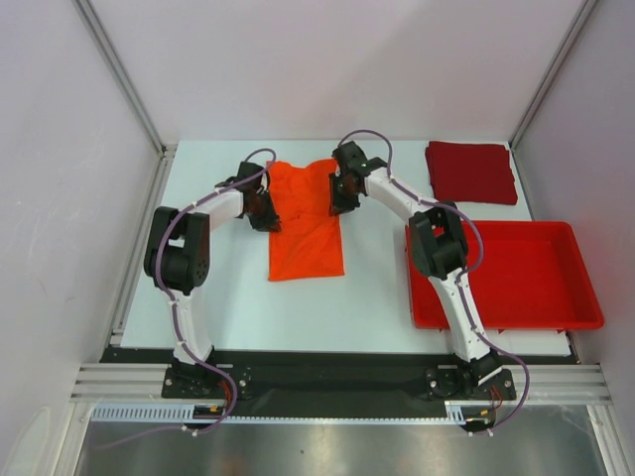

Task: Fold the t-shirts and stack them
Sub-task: Fold the tshirt

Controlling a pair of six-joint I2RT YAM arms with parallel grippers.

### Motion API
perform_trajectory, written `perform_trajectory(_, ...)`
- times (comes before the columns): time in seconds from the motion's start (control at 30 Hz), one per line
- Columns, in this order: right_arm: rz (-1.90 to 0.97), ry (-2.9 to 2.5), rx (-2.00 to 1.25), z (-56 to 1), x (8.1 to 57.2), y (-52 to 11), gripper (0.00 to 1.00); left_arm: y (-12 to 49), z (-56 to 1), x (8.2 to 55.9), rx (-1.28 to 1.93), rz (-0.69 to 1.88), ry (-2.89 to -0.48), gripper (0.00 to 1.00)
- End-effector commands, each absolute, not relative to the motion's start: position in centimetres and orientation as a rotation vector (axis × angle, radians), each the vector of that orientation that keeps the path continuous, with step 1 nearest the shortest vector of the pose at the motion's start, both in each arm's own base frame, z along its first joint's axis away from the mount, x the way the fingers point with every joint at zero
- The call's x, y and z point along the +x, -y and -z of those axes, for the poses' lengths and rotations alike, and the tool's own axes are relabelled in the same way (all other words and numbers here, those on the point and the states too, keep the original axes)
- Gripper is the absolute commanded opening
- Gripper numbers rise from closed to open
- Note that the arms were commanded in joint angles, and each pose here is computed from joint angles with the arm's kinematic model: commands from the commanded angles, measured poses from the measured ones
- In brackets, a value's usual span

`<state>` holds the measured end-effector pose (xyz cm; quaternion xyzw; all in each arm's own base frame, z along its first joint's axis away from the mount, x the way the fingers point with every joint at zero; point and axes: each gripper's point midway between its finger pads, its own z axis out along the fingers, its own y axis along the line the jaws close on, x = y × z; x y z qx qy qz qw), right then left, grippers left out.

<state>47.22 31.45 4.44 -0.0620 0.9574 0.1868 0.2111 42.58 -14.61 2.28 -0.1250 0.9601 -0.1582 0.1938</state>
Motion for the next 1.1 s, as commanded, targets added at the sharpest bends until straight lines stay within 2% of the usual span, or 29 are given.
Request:
perform_trajectory(0.0, -0.551, -2.596, -0.203, -6.3, 48.4, -32.5, 0.25, 14.5, -3.5, 43.9, -0.314, 0.418, -2.648, 0.15)
perform_trajectory(0.07, -0.51, -2.619, -0.189, -6.3, 48.4, -31.9, 0.34, 14.4, -4.2, 43.8, -0.303, 0.416, -2.64, 0.15)
perform_trajectory(0.1, -0.492, -2.624, -0.186, -6.6, 48.2, -31.6, 0.43, 14.3, -4.5, 43.8, -0.301, 0.414, -2.639, 0.16)
perform_trajectory(0.13, -0.461, -2.666, -0.18, -6.0, 47.2, -30.7, 0.45, 14.3, -5.0, 43.7, -0.299, 0.413, -2.632, 0.18)
perform_trajectory(0.2, -0.459, -2.646, -0.192, -8.2, 46.2, -30.0, 0.53, 14.2, -7.0, 43.5, -0.295, 0.42, -2.597, 0.26)
perform_trajectory(0.23, -0.429, -2.705, -0.2, -6.4, 44.3, -29.0, 0.56, 14.0, -7.6, 43.1, -0.287, 0.411, -2.596, 0.3)
perform_trajectory(0.27, -0.46, -2.654, -0.204, -9.4, 43.7, -28.7, 0.57, 13.7, -8.2, 42.9, -0.286, 0.391, -2.585, 0.41)
perform_trajectory(0.37, -0.474, -2.702, -0.24, -8.5, 39.9, -27.2, 0.66, 12.6, -10.8, 41.4, -0.269, 0.349, -2.555, 0.53)
perform_trajectory(0.43, -0.542, -2.701, -0.254, -10.1, 38.1, -26.8, 0.67, 11.8, -11.9, 39.7, -0.267, 0.321, -2.549, 0.57)
perform_trajectory(0.47, -0.557, -2.754, -0.241, -8.8, 36.4, -26.3, 0.67, 11.6, -12.0, 39.0, -0.267, 0.318, -2.555, 0.58)
perform_trajectory(0.6, -0.742, -2.764, -0.236, -8.8, 32.8, -27.3, 0.69, 11.6, -9.9, 34.1, -0.303, 0.373, -2.63, 0.58)
perform_trajectory(0.8, -0.897, -2.736, -0.239, -8.5, 30.4, -29.5, 0.7, 11.9, -7.2, 28.6, -0.377, 0.469, -2.695, 0.58)
perform_trajectory(1.07, -0.931, -2.791, -0.073, -5.2, 29.6, -29.4, 0.69, 13.1, -5.3, 27.9, -0.492, 0.611, -2.7, 0.6)
